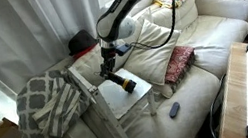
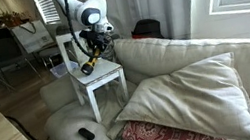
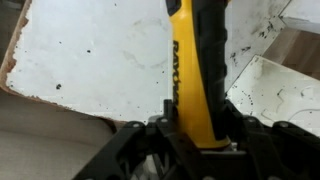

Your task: Put the flashlight upright on the seat of the wooden

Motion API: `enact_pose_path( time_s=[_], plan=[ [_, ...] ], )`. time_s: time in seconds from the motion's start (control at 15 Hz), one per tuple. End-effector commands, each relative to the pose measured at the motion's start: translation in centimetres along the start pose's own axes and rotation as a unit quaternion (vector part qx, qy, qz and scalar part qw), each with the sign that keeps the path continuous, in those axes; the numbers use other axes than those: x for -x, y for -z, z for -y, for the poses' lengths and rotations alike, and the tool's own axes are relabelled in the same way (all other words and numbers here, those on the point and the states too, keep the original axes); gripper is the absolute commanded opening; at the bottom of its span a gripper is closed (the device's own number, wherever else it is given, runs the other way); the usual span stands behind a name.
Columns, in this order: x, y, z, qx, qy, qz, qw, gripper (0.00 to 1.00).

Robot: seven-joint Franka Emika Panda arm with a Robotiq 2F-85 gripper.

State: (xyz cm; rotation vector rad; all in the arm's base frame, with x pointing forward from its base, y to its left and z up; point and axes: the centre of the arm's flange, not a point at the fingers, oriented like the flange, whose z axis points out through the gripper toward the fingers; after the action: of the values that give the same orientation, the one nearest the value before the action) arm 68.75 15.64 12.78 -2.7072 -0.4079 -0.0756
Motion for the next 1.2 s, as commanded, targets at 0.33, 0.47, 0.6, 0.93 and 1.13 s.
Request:
enact_pose_path(
  time_s=[0.33,0.47,0.6,0.93,1.13],
  plan=[
    [2.9,3.2,-0.8,-0.063,0.164,-0.05,0.9831,0.25],
    [3.4,3.4,-0.4,-0.08,0.211,-0.059,0.9724,0.25],
    [3.7,3.5,-0.5,-0.108,0.224,-0.05,0.9673,0.25],
    [2.3,2.4,-0.8,-0.09,0.221,-0.055,0.9695,0.5],
    [2.0,2.0,-0.6,-0.11,0.259,-0.124,0.9516,0.25]
  ],
)
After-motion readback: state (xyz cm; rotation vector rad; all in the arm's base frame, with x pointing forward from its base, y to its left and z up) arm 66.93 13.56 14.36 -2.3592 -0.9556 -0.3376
